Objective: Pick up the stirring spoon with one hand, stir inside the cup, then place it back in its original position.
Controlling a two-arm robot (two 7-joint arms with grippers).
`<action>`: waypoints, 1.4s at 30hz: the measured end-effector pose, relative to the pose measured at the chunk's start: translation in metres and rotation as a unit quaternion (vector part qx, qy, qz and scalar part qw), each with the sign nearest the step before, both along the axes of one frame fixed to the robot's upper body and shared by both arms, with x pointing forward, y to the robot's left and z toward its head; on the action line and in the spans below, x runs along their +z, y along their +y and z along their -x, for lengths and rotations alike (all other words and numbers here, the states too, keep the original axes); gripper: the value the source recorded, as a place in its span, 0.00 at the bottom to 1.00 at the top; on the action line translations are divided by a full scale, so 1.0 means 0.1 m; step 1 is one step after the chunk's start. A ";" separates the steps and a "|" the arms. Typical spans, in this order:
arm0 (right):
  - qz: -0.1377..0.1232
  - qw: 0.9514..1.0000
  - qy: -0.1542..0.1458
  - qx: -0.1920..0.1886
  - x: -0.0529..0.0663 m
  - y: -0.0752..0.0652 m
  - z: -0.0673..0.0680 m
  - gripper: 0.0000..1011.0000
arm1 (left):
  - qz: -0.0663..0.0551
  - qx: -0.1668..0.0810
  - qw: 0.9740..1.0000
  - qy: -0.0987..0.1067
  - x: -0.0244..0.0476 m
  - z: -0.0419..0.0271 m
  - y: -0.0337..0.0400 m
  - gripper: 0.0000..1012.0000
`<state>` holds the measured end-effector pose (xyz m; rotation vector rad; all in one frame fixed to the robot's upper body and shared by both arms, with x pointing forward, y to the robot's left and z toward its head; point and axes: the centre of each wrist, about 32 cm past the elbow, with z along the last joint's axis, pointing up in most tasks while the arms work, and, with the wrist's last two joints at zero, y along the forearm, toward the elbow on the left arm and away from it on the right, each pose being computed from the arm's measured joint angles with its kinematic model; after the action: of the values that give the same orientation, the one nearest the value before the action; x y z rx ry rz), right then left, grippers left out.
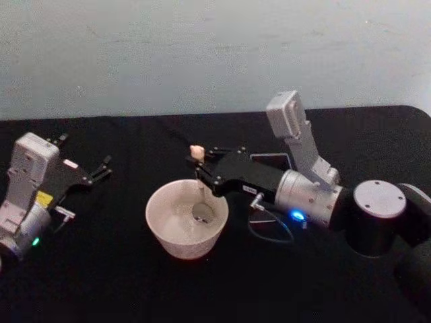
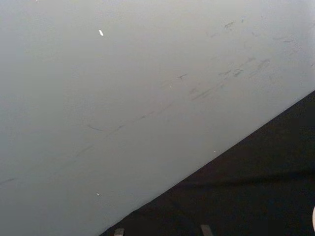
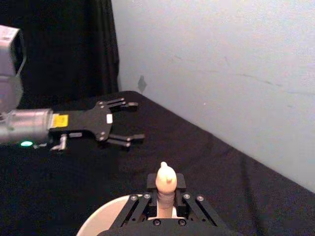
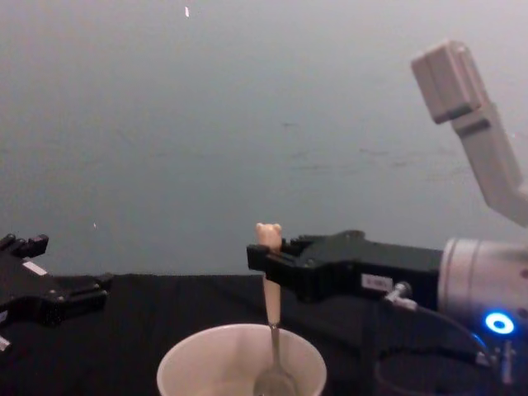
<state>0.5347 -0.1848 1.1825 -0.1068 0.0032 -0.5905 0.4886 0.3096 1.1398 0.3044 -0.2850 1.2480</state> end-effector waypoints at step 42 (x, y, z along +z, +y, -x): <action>-0.023 1.000 0.007 -0.018 -0.02 0.16 -0.06 0.19 | 0.000 0.000 1.000 0.000 0.000 0.000 0.000 0.99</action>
<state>0.5403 -0.1691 1.1804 -0.0664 0.0326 -0.6257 0.4886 0.3097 1.1398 0.3044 -0.2850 1.2480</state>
